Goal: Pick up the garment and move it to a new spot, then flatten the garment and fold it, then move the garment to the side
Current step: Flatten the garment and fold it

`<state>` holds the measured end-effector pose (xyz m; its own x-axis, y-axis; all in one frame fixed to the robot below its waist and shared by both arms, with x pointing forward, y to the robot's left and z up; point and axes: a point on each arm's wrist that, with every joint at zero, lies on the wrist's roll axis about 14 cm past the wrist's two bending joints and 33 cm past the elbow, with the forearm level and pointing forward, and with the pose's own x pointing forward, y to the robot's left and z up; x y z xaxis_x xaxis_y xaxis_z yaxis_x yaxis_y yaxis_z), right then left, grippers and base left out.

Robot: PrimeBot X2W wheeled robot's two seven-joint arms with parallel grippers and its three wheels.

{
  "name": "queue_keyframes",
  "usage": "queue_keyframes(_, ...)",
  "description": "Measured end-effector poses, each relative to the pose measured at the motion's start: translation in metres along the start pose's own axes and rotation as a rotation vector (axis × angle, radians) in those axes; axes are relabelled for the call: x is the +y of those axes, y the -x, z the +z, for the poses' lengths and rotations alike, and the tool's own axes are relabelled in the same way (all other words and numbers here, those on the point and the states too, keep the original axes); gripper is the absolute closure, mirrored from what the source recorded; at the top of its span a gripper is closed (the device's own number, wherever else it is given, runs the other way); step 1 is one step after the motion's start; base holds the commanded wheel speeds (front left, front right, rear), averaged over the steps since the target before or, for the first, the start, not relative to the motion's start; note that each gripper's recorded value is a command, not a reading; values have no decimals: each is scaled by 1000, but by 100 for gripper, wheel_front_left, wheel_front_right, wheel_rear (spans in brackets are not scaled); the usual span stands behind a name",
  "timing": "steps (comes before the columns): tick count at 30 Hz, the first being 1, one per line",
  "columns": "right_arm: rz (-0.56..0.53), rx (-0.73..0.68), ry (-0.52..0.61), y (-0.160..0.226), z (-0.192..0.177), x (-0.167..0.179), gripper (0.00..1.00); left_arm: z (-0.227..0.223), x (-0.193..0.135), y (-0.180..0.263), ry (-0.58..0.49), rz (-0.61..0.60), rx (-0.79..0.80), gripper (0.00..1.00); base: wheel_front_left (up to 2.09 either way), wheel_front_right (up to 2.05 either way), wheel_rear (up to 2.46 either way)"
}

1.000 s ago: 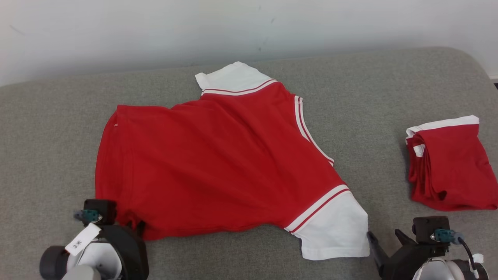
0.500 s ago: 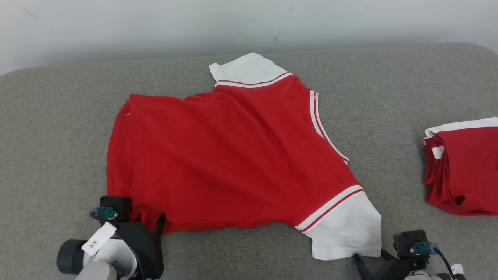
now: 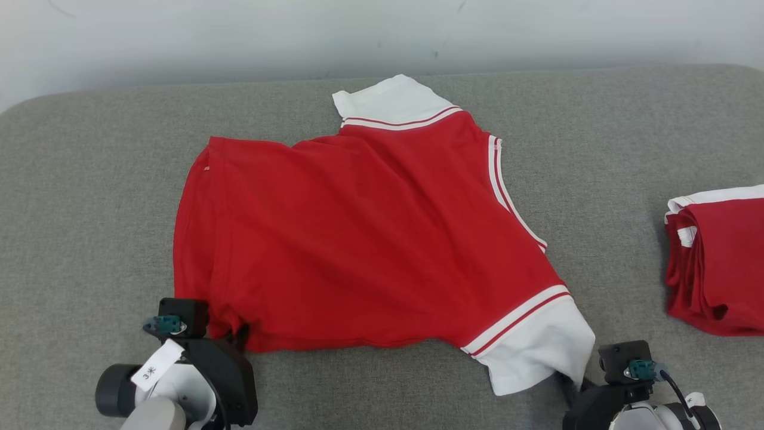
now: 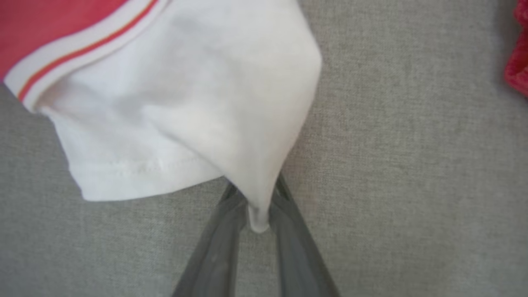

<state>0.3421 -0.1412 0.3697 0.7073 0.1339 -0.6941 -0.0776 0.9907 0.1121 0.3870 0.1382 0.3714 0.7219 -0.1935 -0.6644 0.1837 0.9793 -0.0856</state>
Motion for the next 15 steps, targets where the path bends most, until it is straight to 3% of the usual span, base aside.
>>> queue_keyframes(1,-2,-2,2,0,0,0,100,0,0,0,0,0,1,95,0,0,0)
queue_keyframes(2,-5,-1,2,0,-1,-1,100,0,0,0,0,-4,1,100,0,0,0)
queue_keyframes(9,-24,-8,-5,2,0,-8,100,3,0,1,-2,-5,-13,100,0,0,0)
queue_keyframes(10,-30,-8,-7,3,-1,-10,85,4,0,1,-3,-5,-14,100,0,0,0)
queue_keyframes(11,-36,-7,-8,3,-1,-12,15,4,0,2,-3,-4,-14,100,0,0,0)
queue_keyframes(12,-38,-9,-9,4,-1,-13,0,4,0,2,-3,-3,-16,67,0,0,0)
queue_keyframes(13,-40,-10,-9,4,-1,-13,0,5,1,3,-3,-1,-20,9,0,0,0)
queue_keyframes(14,-43,-10,-11,4,-2,-14,0,6,2,3,-4,1,-27,0,0,0,0)
queue_keyframes(15,-48,-12,-12,5,-1,-15,0,6,2,4,-4,2,-28,0,0,0,0)
